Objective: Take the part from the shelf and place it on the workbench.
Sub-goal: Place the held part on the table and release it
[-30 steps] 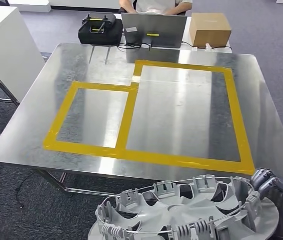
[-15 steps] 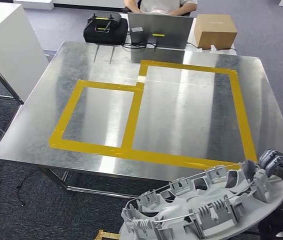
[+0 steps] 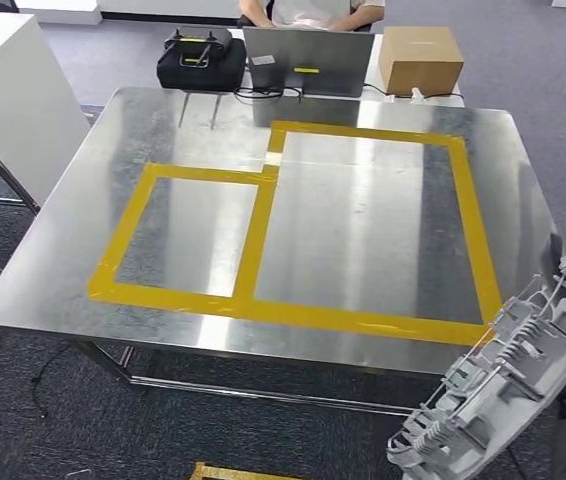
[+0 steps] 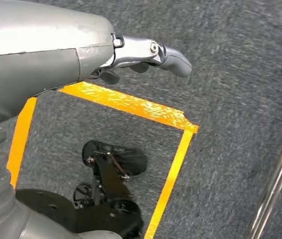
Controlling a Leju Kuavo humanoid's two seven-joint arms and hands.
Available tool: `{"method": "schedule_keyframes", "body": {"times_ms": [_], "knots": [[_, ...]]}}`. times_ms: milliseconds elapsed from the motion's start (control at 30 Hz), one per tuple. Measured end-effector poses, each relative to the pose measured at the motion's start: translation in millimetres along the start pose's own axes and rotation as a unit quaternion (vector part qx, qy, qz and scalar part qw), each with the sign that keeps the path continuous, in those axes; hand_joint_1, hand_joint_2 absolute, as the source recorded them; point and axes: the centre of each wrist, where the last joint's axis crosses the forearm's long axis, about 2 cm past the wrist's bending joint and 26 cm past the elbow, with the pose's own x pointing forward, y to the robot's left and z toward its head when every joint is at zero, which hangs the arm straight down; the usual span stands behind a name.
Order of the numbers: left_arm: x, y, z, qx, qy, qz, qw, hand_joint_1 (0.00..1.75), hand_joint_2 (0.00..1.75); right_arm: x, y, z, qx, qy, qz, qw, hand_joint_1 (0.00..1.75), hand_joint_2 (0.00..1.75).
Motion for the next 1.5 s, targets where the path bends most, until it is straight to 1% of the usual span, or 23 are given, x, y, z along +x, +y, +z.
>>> {"method": "schedule_keyframes", "body": {"times_ms": [67, 200, 367, 500, 633, 833, 1100, 1267, 1433, 1500], "knots": [[1, 0, -1, -0.003, -0.003, -0.004, 1.000, 0.00, 1.75, -4, -3, -11, -0.004, -0.002, 0.009, 1.000, 1.75, 1.75], [3, 1, -2, -0.005, -0.005, -0.007, 1.000, 0.00, 1.75, -9, -6, -25, -0.008, -0.005, 0.019, 1.000, 1.75, 1.75], [3, 1, -2, -0.007, -0.005, -0.009, 1.000, 0.00, 1.75, -18, -9, -41, -0.017, 0.012, 0.024, 0.999, 1.75, 1.75], [4, 2, -3, -0.007, -0.005, -0.010, 1.000, 0.00, 1.75, -22, -17, -64, -0.033, 0.015, 0.034, 0.999, 1.75, 1.75], [3, 6, -3, -0.004, -0.004, -0.010, 1.000, 0.00, 1.75, -27, -33, -85, -0.041, 0.015, 0.065, 0.997, 1.75, 1.75], [3, 9, -4, -0.001, 0.001, -0.009, 1.000, 0.00, 1.75, -27, -59, -125, -0.064, 0.010, 0.112, 0.992, 1.75, 1.75], [4, 16, -6, 0.007, 0.001, -0.007, 1.000, 0.00, 1.75, -20, -93, -171, -0.111, 0.004, 0.184, 0.977, 1.75, 1.75], [6, 16, -6, 0.006, -0.001, -0.005, 1.000, 0.00, 1.75, -18, -105, -185, -0.129, 0.002, 0.224, 0.966, 1.75, 1.75], [6, 15, -6, 0.006, -0.001, -0.001, 1.000, 0.00, 1.75, -27, -102, -185, -0.117, 0.019, 0.267, 0.956, 1.75, 1.75], [6, 16, -7, 0.007, -0.002, 0.000, 1.000, 0.00, 1.75, -31, -98, -185, -0.105, 0.026, 0.296, 0.949, 1.75, 1.75]]}}
